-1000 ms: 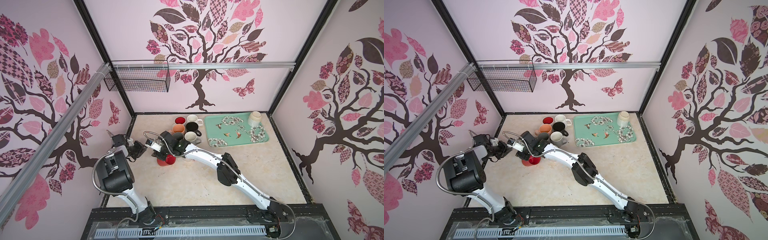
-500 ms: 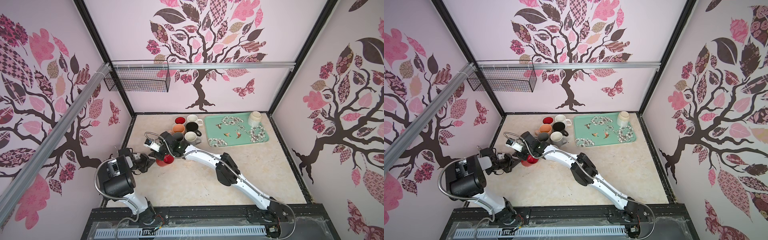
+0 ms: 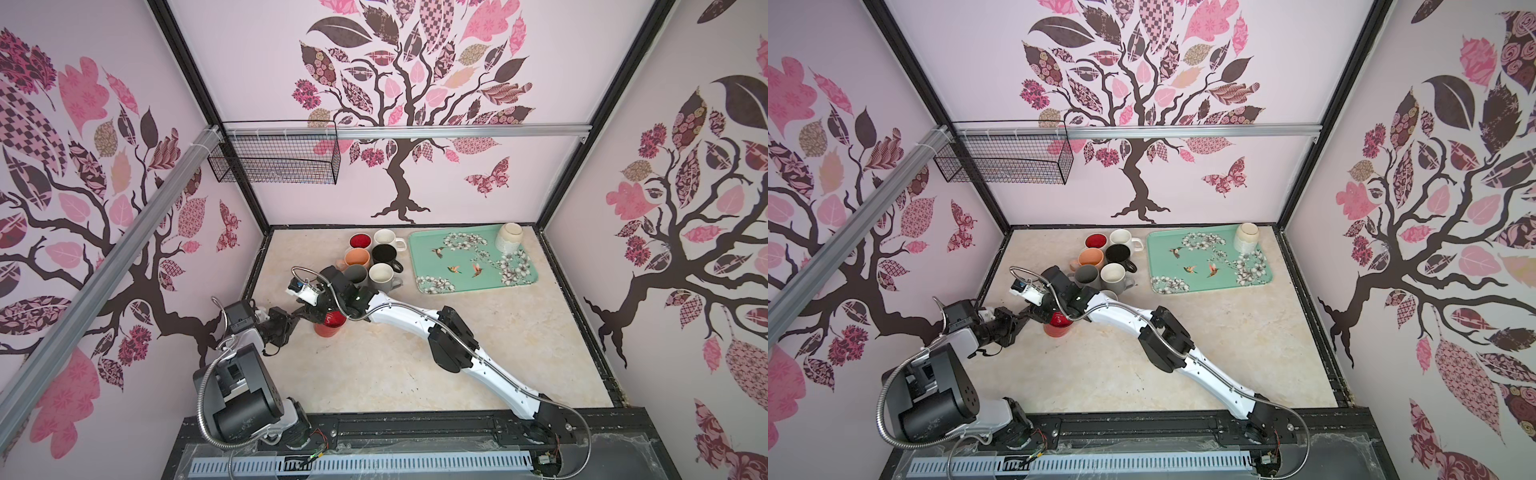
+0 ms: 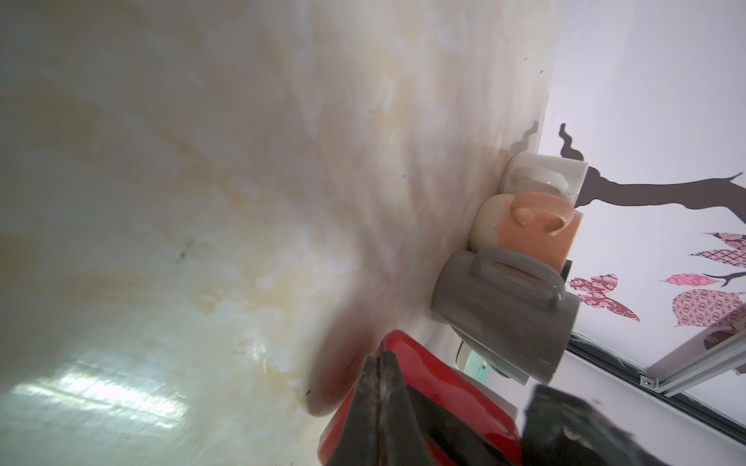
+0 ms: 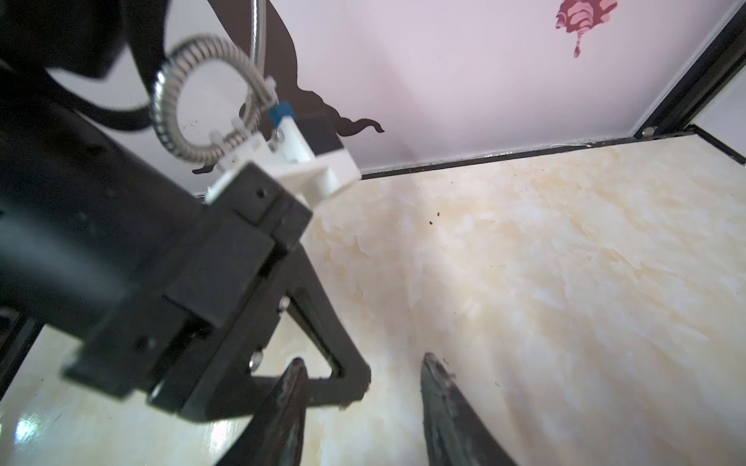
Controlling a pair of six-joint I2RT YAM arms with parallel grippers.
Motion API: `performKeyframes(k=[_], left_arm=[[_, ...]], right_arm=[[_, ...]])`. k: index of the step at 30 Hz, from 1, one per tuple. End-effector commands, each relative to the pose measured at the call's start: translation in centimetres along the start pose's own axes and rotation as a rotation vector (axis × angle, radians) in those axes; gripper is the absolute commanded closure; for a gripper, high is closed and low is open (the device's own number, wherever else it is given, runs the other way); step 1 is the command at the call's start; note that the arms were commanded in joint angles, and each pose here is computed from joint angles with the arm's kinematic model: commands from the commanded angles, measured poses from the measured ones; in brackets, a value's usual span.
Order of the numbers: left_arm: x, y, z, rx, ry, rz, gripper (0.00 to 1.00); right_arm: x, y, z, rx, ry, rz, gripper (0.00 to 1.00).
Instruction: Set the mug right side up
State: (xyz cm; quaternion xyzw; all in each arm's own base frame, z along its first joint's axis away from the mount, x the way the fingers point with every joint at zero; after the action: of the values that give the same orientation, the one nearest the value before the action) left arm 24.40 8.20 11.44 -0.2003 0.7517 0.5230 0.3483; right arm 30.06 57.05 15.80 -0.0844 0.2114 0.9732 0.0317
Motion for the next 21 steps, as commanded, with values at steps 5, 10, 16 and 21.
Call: performKeyframes(k=[5,10,16,21], left_arm=[[1.6,-1.0,-0.6,0.043,0.054,-0.016,1.00],[1.9,-0.9,-0.9,0.055,0.047,-0.003,1.00],[2.2,-0.6,-1.5,0.066,0.047,-0.006,1.00],[2.3,0.3,-2.6,0.064,0.026,-0.001,0.96]], right_arm=[[3.2,-2.5,-9.6,0.271,-0.203,0.132,0.46],[2.5,-1.7,-7.0,0.230,-0.217,0.113,0.43],[1.7,0.1,-3.3,0.186,-0.207,0.081,0.41],[1.1,2.3,-0.8,0.170,-0.206,0.053,0.41]])
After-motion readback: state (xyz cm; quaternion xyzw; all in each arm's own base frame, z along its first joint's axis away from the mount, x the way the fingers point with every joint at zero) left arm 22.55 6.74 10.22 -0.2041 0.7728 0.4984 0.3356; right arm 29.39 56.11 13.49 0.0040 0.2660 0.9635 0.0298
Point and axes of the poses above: each gripper's point midway between its finger pads, its own y axis back along the fingers, its own x axis along the line the jaws close on, z = x × y, the point moved 9 cm from there along y, back along the fingers, and after that the axes turned 13 degrees about y, right-handed, at the moved point
